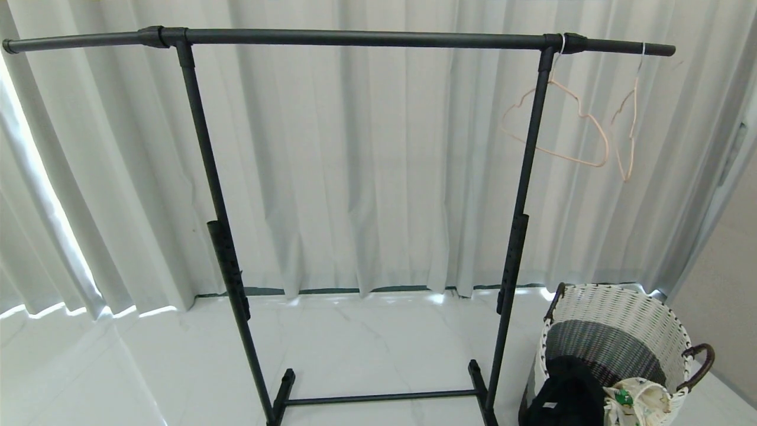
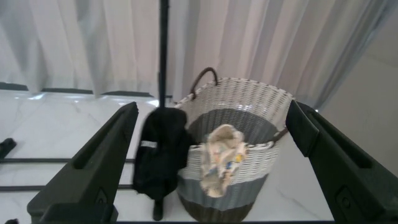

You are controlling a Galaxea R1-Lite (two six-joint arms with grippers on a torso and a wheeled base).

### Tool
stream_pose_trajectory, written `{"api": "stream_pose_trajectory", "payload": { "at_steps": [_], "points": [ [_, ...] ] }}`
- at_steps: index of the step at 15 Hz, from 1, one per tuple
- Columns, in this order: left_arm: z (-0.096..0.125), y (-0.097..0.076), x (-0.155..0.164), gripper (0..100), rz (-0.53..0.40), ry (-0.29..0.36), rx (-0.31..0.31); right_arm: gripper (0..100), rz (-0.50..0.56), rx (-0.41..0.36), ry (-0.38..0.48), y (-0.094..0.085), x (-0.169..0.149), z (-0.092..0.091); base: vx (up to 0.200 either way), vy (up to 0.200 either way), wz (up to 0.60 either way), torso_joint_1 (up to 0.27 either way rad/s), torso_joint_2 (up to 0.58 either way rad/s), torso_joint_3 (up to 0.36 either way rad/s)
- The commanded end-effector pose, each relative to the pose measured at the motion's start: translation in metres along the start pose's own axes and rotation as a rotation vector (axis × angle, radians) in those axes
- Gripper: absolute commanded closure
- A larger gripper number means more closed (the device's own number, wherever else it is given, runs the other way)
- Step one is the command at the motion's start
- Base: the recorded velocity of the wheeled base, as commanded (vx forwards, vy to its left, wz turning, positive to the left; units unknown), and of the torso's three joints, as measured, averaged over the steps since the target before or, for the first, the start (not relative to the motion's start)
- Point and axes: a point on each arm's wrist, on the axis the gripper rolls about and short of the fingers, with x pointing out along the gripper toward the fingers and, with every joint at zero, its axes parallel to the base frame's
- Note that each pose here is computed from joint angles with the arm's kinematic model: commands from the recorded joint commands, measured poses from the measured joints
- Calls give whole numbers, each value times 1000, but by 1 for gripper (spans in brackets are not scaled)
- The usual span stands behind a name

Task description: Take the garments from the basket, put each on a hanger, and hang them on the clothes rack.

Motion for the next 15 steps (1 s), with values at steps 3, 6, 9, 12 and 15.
{"api": "stream_pose_trajectory", "payload": {
  "at_steps": [3, 6, 9, 12, 15],
  "points": [
    [0, 0, 0, 0, 1, 2, -1, 0, 1, 0, 0, 0, 0, 0, 0, 0, 0, 0, 0, 0],
    [0, 0, 0, 0, 2, 0, -13, 0, 1, 0, 0, 0, 0, 0, 0, 0, 0, 0, 0, 0],
    [0, 0, 0, 0, 0, 1, 2, 0, 1, 0, -1, 0, 0, 0, 0, 0, 0, 0, 0, 0],
    [0, 0, 0, 0, 0, 1, 5, 0, 1, 0, 0, 0, 0, 0, 200, 0, 0, 4, 2, 2],
    [0, 0, 0, 0, -2, 1, 2, 0, -1, 0, -1, 0, 0, 0, 0, 0, 0, 0, 0, 0]
  ]
}}
